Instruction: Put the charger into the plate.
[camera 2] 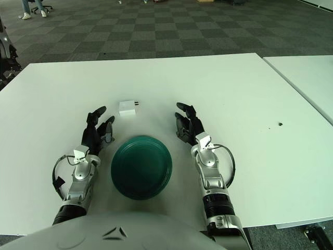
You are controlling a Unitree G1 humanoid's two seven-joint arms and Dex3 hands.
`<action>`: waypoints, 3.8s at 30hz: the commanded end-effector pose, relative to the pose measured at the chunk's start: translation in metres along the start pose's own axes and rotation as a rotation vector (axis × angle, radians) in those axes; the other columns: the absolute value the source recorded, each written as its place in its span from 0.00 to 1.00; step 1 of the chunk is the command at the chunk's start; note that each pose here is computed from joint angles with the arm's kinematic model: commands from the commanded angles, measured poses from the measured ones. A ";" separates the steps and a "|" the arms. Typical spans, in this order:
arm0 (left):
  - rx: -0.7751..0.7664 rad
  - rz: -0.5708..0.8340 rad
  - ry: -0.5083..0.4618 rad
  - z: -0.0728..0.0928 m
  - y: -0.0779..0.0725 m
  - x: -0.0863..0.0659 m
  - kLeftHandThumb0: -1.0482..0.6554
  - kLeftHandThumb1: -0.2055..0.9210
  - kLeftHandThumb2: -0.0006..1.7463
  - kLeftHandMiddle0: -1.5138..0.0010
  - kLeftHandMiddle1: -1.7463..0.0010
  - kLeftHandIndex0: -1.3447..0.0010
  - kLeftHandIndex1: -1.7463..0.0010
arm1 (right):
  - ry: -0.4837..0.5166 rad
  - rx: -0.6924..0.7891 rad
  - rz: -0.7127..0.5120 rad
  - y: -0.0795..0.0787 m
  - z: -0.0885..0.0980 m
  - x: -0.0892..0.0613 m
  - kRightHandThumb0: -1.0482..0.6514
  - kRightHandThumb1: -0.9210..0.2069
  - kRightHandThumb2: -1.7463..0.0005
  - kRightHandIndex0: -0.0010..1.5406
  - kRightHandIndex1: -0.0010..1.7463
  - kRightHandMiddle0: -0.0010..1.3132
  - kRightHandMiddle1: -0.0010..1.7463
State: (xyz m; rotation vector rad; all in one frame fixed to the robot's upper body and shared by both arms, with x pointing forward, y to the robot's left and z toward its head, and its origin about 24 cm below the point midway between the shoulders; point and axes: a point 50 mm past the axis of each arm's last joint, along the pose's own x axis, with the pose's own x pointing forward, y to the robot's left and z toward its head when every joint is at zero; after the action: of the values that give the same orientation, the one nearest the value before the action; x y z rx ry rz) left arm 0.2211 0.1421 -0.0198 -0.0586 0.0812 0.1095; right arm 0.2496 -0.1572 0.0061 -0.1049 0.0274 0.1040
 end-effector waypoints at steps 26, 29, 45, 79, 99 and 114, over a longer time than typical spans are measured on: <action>0.243 0.029 -0.266 0.063 0.008 0.000 0.19 1.00 0.44 0.81 1.00 1.00 0.56 | 0.126 0.005 0.025 0.006 -0.022 -0.008 0.25 0.00 0.56 0.32 0.01 0.00 0.44; 0.418 0.014 -0.336 0.076 0.012 0.006 0.16 1.00 0.40 0.83 1.00 1.00 0.63 | 0.130 0.010 0.024 0.006 -0.023 -0.007 0.26 0.00 0.56 0.33 0.01 0.00 0.44; 1.103 -0.177 -0.544 0.111 0.017 0.063 0.00 1.00 0.39 0.77 0.98 0.91 0.36 | 0.133 -0.016 0.027 0.009 -0.025 -0.007 0.26 0.00 0.57 0.32 0.01 0.00 0.45; 1.114 -0.823 -0.133 0.096 -0.030 0.126 0.00 1.00 0.42 0.80 1.00 0.92 0.50 | 0.109 -0.053 0.055 0.010 -0.029 -0.012 0.29 0.00 0.59 0.38 0.03 0.00 0.49; 1.236 -0.785 -0.079 0.088 -0.044 0.139 0.00 1.00 0.46 0.77 0.99 0.99 0.51 | 0.117 -0.068 0.060 0.015 -0.030 -0.012 0.28 0.00 0.60 0.38 0.03 0.00 0.48; 1.316 -0.655 -0.180 0.082 -0.048 0.139 0.00 1.00 0.47 0.77 0.99 0.95 0.47 | 0.139 -0.024 0.059 0.014 -0.034 -0.010 0.30 0.00 0.61 0.38 0.04 0.00 0.52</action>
State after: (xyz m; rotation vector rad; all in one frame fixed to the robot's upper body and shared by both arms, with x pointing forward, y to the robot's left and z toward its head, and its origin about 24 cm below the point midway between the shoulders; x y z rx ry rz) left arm 0.3665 0.1176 0.0457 1.2146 -0.0171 -0.6393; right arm 0.2505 -0.1451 -0.0023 -0.1393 0.0194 0.1571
